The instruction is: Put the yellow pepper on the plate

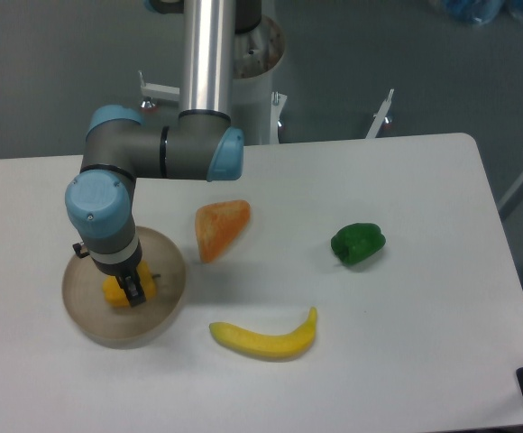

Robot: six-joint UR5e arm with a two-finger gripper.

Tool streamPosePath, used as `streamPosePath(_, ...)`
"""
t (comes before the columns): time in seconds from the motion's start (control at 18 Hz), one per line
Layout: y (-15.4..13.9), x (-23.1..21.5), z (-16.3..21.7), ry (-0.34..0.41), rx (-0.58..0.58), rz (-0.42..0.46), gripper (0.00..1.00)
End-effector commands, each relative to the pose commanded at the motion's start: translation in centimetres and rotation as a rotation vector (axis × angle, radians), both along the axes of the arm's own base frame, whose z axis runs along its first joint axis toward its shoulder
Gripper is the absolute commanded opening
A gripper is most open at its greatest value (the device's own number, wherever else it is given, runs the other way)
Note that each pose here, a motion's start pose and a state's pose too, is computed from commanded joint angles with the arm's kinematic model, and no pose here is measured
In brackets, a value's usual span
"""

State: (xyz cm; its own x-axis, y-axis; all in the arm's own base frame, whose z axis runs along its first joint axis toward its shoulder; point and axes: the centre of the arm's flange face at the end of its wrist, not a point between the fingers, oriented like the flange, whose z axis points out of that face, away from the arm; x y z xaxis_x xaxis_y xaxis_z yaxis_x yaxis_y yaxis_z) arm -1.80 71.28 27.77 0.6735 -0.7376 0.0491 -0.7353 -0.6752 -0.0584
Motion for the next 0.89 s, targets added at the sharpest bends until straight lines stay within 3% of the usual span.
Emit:
streamPosePath(0.28,-0.5,-0.6,3.3,0.014,0.046,0.008,1.00)
streamPosePath(0.61,-4.2,-10.1,9.6,0.067,0.080,0.133,1.00)
streamPosePath(0.89,-7.5,-16.6,12.1,0.073,0.058,0.082,1.00)
